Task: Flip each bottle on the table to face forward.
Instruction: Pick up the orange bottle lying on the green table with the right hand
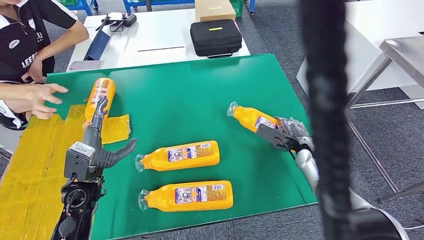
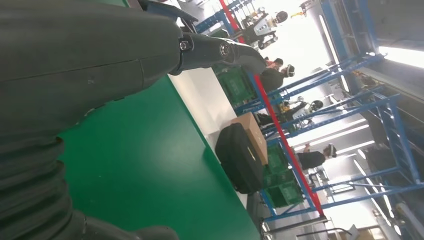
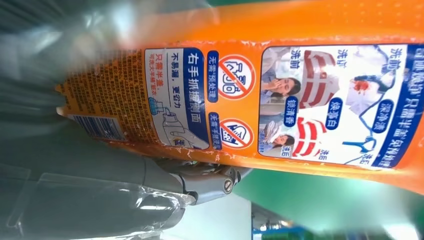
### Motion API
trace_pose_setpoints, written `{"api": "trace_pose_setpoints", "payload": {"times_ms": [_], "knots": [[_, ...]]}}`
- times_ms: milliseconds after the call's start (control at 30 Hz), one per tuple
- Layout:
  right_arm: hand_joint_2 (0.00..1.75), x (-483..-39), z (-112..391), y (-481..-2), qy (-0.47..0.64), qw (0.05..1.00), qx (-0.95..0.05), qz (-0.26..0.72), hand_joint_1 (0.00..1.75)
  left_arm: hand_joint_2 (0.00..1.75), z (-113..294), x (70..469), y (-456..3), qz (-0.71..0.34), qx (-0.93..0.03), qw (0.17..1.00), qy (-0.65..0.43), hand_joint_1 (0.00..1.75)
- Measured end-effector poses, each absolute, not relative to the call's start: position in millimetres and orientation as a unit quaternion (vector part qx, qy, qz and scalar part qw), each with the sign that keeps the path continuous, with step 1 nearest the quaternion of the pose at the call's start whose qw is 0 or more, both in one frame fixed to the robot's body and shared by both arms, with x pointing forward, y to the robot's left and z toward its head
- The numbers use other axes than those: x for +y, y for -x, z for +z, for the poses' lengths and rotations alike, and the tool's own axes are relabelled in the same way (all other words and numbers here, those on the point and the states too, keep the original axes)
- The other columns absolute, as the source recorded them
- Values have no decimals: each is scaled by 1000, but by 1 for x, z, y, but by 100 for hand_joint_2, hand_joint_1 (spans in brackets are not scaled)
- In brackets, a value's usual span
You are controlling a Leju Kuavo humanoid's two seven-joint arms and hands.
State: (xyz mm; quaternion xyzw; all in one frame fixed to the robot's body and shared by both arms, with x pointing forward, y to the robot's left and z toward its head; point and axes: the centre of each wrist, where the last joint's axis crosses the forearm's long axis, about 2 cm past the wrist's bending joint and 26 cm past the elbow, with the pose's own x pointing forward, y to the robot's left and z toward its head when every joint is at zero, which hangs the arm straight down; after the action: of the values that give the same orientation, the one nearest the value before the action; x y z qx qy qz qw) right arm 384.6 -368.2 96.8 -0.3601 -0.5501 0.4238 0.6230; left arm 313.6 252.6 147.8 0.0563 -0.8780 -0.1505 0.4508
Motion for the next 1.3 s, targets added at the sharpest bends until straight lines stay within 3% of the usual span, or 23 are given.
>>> {"api": "trace_pose_setpoints", "payload": {"times_ms": [300,600,900,1300], "knots": [[175,-324,108,-351,363,571,-693,249,175,175,148,252,-307,-147,-872,465,-50,0],[175,-285,122,-328,222,531,-806,140,175,175,154,235,-310,-165,-870,464,7,0],[175,-233,134,-321,78,506,-843,166,175,175,169,209,-313,-198,-875,440,49,0],[175,-190,146,-321,12,454,-866,208,175,175,175,190,-308,-213,-860,446,129,0]]}}
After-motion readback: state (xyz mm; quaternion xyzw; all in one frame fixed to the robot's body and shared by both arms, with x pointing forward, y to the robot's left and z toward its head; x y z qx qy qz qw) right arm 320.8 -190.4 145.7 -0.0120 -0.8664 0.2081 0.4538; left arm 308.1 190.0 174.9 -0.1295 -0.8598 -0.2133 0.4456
